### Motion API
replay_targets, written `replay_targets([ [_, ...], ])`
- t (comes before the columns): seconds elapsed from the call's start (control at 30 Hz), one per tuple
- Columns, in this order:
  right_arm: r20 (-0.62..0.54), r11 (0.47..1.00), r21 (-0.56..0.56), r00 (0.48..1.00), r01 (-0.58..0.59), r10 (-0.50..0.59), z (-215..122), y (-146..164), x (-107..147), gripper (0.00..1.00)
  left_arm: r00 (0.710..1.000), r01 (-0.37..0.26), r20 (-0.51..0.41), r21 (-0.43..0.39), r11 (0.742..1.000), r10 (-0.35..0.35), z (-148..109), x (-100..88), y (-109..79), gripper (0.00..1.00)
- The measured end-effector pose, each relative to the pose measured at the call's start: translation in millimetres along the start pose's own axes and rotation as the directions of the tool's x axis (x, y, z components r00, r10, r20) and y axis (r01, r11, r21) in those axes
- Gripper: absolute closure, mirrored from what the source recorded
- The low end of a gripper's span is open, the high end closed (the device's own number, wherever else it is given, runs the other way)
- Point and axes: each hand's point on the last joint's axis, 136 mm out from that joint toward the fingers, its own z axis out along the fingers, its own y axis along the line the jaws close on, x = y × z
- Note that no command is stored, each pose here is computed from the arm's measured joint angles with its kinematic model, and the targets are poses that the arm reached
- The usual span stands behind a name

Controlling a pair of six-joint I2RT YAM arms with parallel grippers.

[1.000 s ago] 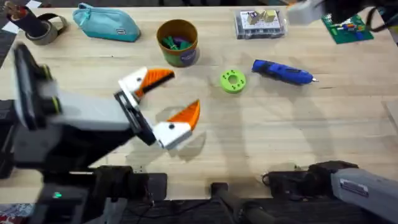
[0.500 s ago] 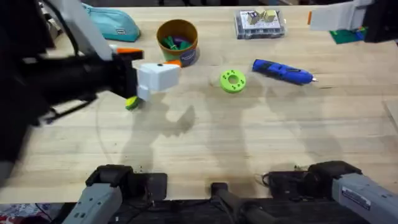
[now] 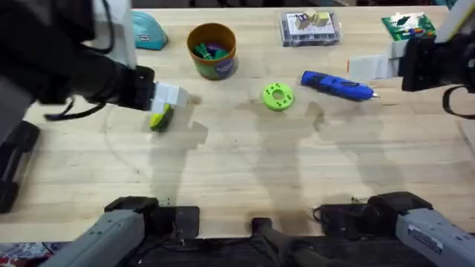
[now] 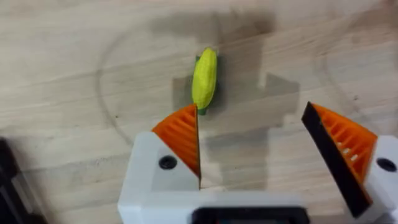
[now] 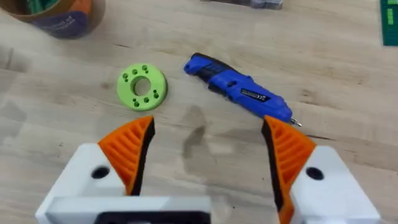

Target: Pick up the gripper from the table and insert it into the empty holder that is missing its gripper. Then pick up a screw, insert it into the mounting hole, and use the screwdriver to tighten it. Finally, clean up the table by picking up the vegetable and placing it into the bucket.

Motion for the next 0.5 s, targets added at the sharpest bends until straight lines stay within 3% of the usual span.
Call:
replay_targets([
  [0.1, -0.001, 1.000, 0.000, 1.000, 0.000, 0.000, 0, 0, 0, 0.005, 0.997, 0.001, -0.083, -0.007, 1.000, -0.001, 20, 3.9, 3.8, 0.015],
  [0.5, -0.001, 1.000, 0.000, 1.000, 0.000, 0.000, 0, 0, 0, 0.005, 0.997, 0.001, -0.083, -0.007, 1.000, -0.001, 20, 3.9, 3.8, 0.015],
])
